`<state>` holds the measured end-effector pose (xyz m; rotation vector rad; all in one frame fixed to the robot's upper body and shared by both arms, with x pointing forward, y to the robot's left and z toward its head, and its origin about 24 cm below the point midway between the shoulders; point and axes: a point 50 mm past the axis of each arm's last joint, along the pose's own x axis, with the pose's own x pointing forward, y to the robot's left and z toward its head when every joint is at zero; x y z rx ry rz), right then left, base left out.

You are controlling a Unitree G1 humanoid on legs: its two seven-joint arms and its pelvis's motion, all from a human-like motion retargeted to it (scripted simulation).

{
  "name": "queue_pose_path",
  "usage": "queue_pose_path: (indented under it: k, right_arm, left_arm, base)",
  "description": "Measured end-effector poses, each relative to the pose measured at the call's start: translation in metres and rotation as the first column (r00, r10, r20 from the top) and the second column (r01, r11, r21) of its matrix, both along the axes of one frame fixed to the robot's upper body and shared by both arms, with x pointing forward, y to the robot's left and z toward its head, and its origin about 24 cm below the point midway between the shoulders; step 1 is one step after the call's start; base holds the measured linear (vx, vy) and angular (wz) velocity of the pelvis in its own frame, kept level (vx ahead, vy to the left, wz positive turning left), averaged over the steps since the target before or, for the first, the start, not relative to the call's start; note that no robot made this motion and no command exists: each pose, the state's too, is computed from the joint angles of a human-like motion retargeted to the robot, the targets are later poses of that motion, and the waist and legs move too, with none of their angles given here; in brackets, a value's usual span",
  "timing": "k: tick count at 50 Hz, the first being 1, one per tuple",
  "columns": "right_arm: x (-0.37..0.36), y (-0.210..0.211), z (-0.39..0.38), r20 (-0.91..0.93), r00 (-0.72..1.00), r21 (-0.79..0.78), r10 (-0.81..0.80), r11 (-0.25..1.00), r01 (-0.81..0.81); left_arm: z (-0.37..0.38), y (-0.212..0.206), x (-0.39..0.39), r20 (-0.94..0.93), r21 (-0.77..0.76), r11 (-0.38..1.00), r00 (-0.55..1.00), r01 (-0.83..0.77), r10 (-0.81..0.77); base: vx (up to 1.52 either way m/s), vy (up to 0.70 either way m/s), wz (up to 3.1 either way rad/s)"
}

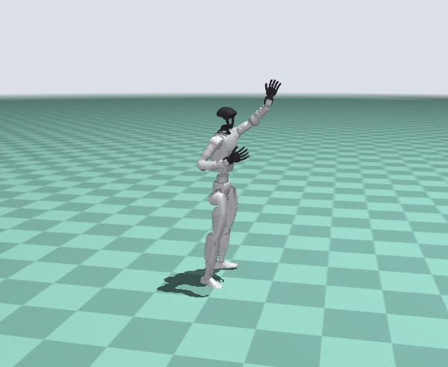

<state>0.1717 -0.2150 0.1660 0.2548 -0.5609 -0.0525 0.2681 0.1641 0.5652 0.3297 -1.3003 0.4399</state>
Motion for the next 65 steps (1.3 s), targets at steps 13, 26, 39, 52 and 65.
queue_pose_path:
  k: [13, 26, 39, 52, 65]
  right_arm:
    - [0.000, -0.003, -0.002, -0.002, 0.999, 0.158, 0.039, 0.987, -0.038]
    - [0.004, -0.014, -0.002, -0.036, 0.998, -0.010, -0.058, 0.998, 0.057]
    - [0.006, -0.005, 0.004, 0.007, 1.000, -0.011, 0.005, 1.000, -0.005]
    - [0.000, 0.018, -0.018, -0.102, 0.988, 0.000, 0.119, 0.993, -0.119]
    - [-0.012, 0.023, 0.013, 0.089, 0.991, 0.022, 0.105, 0.994, -0.107]
  left_arm:
    - [0.043, 0.009, -0.053, 0.130, -0.057, 0.998, 0.991, -0.020, 0.028]
    - [0.051, -0.022, -0.076, 0.198, 0.072, 0.992, 0.973, 0.104, -0.117]
    - [0.026, -0.064, -0.107, 0.378, 0.290, 0.935, 0.873, 0.203, -0.307]
    - [-0.060, -0.069, -0.040, 0.409, 0.228, 0.960, 0.878, 0.164, -0.247]
    - [-0.193, -0.014, 0.086, -0.011, -0.407, 0.900, 0.984, 0.157, -0.177]
  base:
    - [0.05, -0.09, -0.04]
    - [-0.01, -0.14, -0.21]
    - [0.05, 0.14, -0.26]
    - [0.02, 0.15, 0.03]
    - [-0.01, 0.11, -0.23]
